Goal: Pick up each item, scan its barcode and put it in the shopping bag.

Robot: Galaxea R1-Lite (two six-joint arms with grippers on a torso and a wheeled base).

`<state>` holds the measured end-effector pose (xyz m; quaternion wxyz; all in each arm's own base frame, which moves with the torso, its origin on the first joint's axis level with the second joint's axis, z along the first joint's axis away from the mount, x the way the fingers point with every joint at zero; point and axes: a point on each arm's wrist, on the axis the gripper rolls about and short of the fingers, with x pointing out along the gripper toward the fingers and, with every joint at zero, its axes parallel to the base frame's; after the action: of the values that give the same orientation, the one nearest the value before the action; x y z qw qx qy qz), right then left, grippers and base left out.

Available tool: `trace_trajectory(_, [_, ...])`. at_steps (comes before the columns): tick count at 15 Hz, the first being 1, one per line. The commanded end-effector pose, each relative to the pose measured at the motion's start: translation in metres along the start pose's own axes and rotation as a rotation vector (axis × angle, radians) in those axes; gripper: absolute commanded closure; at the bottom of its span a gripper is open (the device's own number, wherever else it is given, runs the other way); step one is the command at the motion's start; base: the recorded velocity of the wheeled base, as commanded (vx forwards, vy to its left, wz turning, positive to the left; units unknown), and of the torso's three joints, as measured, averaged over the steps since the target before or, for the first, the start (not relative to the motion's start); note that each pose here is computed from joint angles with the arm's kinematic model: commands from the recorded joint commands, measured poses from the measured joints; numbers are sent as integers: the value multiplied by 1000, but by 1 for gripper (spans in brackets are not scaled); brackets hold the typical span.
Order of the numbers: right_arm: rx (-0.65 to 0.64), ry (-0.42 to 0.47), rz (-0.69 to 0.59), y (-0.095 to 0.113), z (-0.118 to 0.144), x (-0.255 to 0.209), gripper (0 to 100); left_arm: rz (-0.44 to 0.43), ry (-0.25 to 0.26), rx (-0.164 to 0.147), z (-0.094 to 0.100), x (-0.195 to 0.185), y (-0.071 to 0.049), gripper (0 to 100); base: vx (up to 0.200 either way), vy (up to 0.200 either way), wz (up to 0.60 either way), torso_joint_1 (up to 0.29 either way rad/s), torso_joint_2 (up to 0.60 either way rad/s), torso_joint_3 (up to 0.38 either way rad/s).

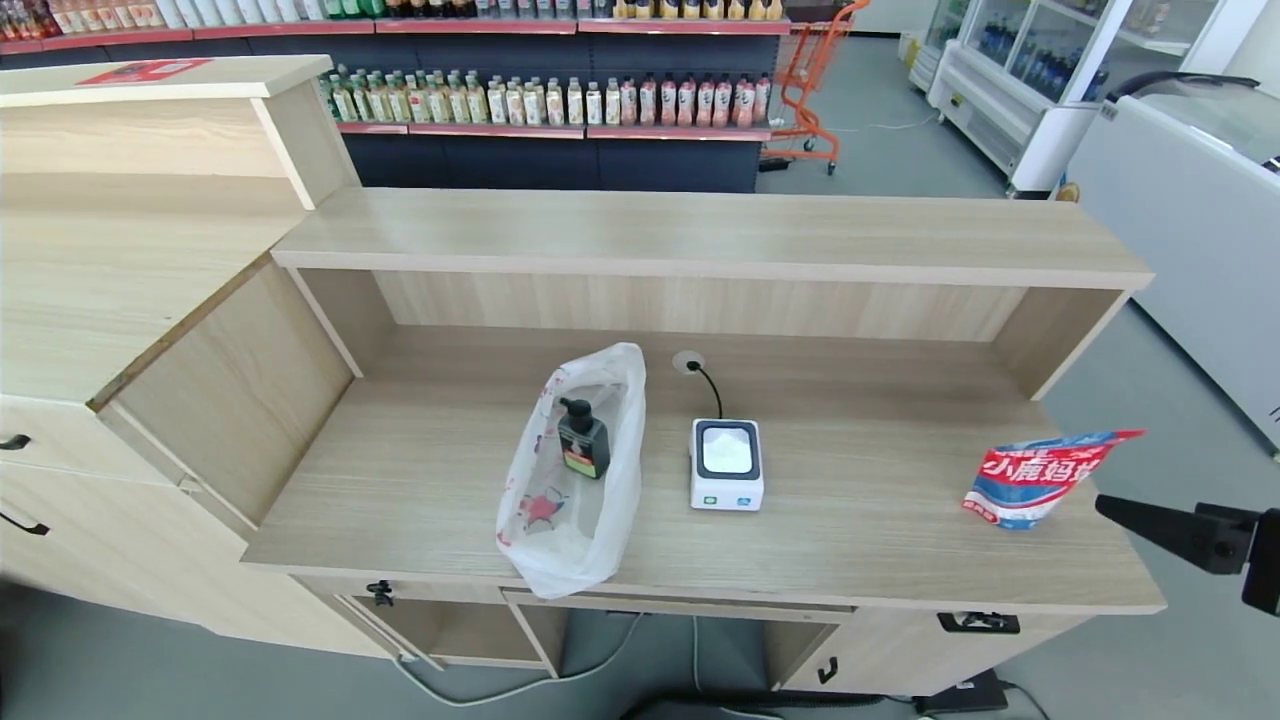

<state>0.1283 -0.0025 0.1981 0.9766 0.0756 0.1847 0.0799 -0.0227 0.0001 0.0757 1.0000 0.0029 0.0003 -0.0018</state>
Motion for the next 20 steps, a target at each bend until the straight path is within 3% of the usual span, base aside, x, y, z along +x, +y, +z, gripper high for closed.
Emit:
trace_trajectory(1, [36, 10, -58, -11, 9, 11, 0, 2, -1, 0, 0, 0, 0, 0, 0, -200, 0, 12, 12, 2])
trace_trajectory(12, [200, 56, -136, -32, 26, 43, 0, 1, -1, 0, 0, 0, 0, 0, 0, -200, 0, 4, 5, 1])
trace_trajectory(15, [305, 70, -193, -34, 37, 62, 0, 1, -1, -3, 0, 0, 0, 0, 0, 0, 0, 0, 0, 0])
trace_trajectory(20, [546, 210, -314, -26, 44, 108, 0, 1, -1, -3, 0, 0, 0, 0, 0, 0, 0, 0, 0, 0])
